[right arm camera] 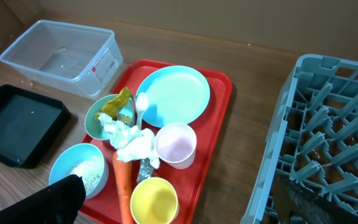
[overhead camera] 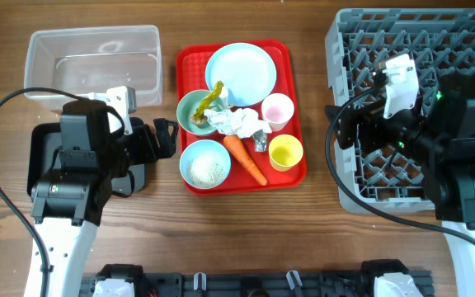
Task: Sort waste into correct bins and load items into the dishwasher rack
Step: 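Move the left gripper over the light blue bowl of rice, then grasp the light blue rice bowl with the left gripper and lift it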
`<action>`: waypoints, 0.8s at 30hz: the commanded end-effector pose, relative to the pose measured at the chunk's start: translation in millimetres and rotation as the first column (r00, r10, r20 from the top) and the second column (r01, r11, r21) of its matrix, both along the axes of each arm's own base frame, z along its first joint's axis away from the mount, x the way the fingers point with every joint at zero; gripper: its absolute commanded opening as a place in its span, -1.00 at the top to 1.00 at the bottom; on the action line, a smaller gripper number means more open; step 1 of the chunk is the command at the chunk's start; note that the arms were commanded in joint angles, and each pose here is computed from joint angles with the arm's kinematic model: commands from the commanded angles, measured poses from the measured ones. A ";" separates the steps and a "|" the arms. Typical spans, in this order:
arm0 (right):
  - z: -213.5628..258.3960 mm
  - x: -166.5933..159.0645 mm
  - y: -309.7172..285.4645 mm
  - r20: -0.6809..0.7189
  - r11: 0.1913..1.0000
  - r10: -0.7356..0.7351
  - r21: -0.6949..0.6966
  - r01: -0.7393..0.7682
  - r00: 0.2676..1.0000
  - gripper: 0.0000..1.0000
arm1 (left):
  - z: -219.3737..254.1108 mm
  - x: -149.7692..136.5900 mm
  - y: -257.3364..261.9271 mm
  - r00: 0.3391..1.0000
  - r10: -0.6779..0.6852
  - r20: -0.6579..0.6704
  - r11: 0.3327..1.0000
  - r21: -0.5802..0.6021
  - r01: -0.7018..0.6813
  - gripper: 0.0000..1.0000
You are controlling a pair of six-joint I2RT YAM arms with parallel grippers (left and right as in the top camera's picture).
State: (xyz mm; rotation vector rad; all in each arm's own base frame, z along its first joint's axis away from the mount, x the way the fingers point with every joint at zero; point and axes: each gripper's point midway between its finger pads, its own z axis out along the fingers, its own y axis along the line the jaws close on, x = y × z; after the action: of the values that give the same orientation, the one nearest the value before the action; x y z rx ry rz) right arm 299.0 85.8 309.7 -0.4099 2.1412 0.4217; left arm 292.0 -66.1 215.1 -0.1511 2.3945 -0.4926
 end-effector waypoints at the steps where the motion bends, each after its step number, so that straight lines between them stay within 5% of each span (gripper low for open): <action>1: 9.2 -0.5 3.7 0.012 1.000 0.009 0.021 -0.009 1.000 -0.99 | 6.3 0.6 -4.2 0.999 -0.030 0.014 1.000 0.001 0.030 -1.00; 16: 2.7 -3.2 3.4 -0.019 1.000 0.010 0.017 -0.010 1.000 -0.99 | 77.6 17.8 -23.9 0.987 -0.092 0.130 0.995 -0.021 0.095 -0.98; 20: -1.6 -1.0 3.3 -0.047 0.999 -0.006 0.033 0.007 0.999 -0.99 | 56.4 30.5 -43.3 0.992 -0.128 0.020 0.991 0.043 0.127 -0.89; 24: -21.4 2.0 3.2 -0.133 0.999 -0.011 0.030 0.015 0.991 -0.99 | 2.3 19.9 -49.9 0.968 -0.120 -0.222 0.990 0.048 0.134 -0.63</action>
State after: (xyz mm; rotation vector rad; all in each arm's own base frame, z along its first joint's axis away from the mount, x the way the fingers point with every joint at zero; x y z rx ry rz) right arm 297.6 85.7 290.8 -0.3719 2.2335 0.4548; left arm 315.6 -116.9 244.5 0.0116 2.5182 -0.5266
